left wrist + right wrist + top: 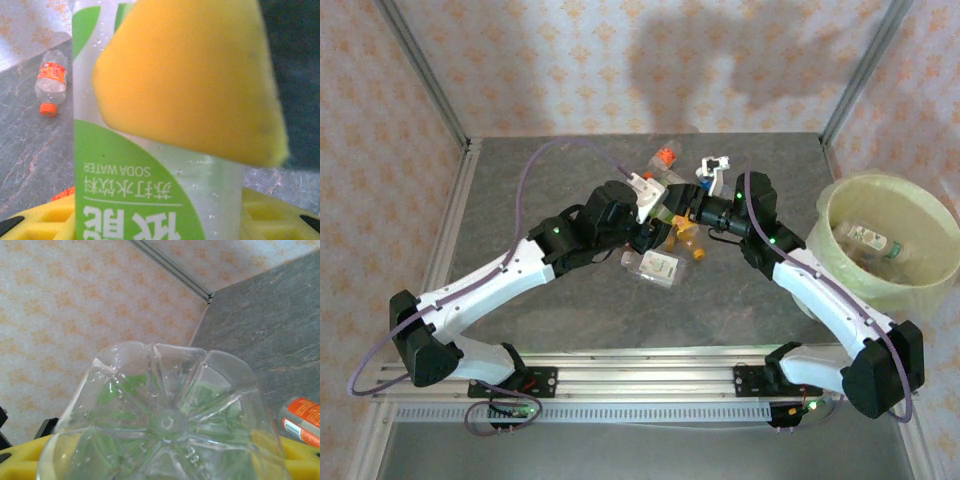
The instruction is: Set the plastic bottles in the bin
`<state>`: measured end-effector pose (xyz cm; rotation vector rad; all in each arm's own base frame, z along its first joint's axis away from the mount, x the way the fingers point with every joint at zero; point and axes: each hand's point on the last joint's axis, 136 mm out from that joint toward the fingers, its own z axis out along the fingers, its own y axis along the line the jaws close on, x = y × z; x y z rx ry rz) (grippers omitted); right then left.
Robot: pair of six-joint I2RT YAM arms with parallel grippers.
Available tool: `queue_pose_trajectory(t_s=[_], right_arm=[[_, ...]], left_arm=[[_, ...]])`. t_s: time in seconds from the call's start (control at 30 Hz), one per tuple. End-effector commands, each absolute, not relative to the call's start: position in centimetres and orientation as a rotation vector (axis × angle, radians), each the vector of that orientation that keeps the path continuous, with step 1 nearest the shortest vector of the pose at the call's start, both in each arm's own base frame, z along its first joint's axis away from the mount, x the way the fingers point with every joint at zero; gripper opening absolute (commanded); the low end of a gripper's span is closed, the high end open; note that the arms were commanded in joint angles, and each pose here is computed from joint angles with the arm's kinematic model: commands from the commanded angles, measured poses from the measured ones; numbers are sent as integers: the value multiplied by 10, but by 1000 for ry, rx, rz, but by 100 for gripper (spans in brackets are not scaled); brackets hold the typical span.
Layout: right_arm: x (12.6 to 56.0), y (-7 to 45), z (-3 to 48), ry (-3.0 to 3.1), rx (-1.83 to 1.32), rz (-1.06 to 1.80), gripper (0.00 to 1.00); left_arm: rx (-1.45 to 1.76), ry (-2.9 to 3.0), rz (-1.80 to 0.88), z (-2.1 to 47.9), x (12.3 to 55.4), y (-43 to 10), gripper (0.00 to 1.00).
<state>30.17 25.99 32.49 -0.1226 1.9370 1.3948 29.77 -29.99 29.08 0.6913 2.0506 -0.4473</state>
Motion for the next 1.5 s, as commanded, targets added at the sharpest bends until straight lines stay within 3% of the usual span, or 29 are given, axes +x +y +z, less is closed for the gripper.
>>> queue_pose_trajectory(t_s=[0.0, 0.23, 0.43, 0.73, 1.07, 1.47], right_arm=[[300, 253, 349, 1867, -141, 1350, 55], [306, 241, 353, 1840, -91, 1268, 39], [320, 185, 362, 1845, 76, 948, 36], [310, 49, 419, 1821, 275, 374, 35], [274, -44, 482, 1689, 417, -133, 34], [230, -121, 475, 1732, 591, -809, 32]], left_arm=[[660, 2021, -426, 305, 302, -298, 26], [614, 1999, -449, 312, 304, -298, 57], [549, 1934, -571, 333, 298, -294, 100], [111, 1872, -402, 337, 319, -211, 100], [-307, 1852, -338, 310, 325, -134, 100], [-387, 1897, -238, 297, 330, -119, 100]])
